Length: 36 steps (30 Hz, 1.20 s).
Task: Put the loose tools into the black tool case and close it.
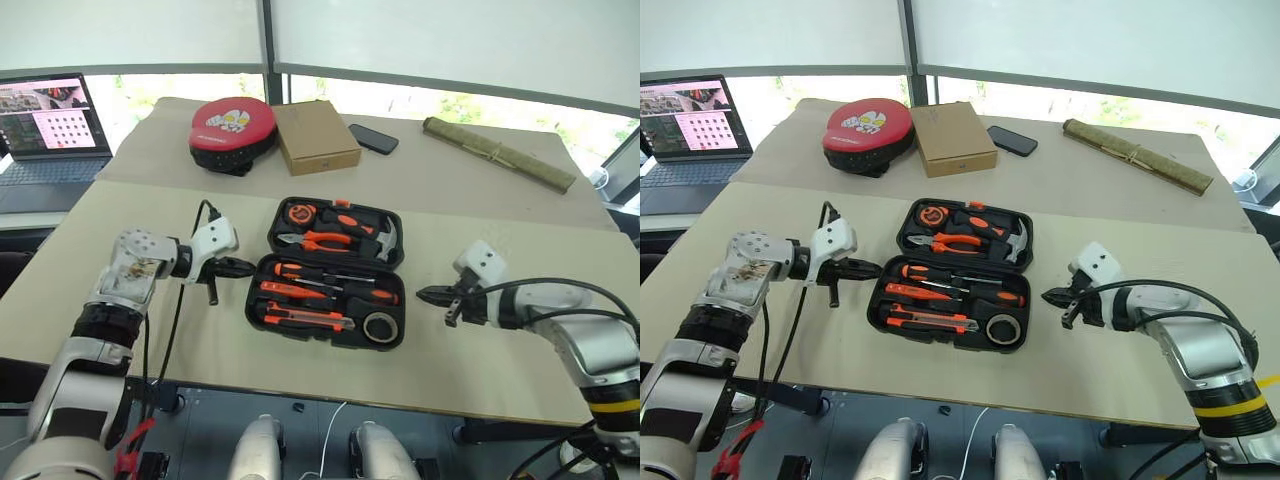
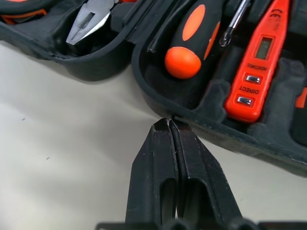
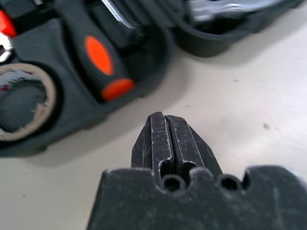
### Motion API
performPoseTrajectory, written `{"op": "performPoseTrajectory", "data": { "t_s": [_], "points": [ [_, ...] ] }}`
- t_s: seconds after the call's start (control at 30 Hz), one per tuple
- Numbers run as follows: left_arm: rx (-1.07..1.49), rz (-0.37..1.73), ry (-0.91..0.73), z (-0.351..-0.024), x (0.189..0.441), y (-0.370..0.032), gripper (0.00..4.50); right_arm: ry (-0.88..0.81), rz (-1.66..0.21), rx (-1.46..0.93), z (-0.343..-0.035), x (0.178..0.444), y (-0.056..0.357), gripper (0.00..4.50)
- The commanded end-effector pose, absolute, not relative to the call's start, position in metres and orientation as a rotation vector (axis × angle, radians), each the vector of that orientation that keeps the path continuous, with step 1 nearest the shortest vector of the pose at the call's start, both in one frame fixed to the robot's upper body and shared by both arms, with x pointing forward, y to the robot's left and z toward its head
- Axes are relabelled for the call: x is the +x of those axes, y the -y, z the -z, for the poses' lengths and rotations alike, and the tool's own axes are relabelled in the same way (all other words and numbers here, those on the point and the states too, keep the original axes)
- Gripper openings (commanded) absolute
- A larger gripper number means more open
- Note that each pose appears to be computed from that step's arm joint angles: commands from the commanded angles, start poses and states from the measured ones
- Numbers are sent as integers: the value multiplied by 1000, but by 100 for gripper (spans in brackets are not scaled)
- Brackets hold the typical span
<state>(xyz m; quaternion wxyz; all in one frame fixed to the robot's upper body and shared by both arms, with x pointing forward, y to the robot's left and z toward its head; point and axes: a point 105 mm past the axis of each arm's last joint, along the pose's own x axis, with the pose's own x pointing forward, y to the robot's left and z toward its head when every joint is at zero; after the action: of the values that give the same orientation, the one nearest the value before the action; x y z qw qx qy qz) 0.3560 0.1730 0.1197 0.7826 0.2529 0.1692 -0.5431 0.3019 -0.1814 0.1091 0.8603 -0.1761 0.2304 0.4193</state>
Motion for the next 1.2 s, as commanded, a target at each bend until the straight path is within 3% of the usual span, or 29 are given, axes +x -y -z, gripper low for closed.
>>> {"op": "performPoseTrajectory", "data": {
  "t_s": [0.03,0.27,0.43,0.67,0.83,0.9,0.97,1.0,1.2],
  "points": [
    [536,1312,-296,-126,338,-147,11,-459,-1013,-390,-118,284,164,0],
    [512,1435,-362,-113,298,-141,11,-498,-1085,-381,-108,258,159,0],
    [526,1452,-422,-106,283,-150,11,-517,-1124,-374,-106,237,159,0],
    [523,1466,-458,-106,268,-151,11,-544,-1113,-363,-99,221,164,0],
    [535,1402,-517,-106,269,-162,11,-565,-1011,-393,-95,224,181,0],
    [525,1357,-571,-107,270,-176,61,-582,-945,-388,-99,228,196,0],
    [502,1273,-600,-113,280,-191,98,-588,-892,-367,-107,231,211,57],
    [474,1223,-606,-118,287,-198,154,-585,-867,-354,-113,233,218,81],
    [134,1013,-602,-153,331,-206,365,-522,-790,-147,-145,257,231,282]
  ]
}}
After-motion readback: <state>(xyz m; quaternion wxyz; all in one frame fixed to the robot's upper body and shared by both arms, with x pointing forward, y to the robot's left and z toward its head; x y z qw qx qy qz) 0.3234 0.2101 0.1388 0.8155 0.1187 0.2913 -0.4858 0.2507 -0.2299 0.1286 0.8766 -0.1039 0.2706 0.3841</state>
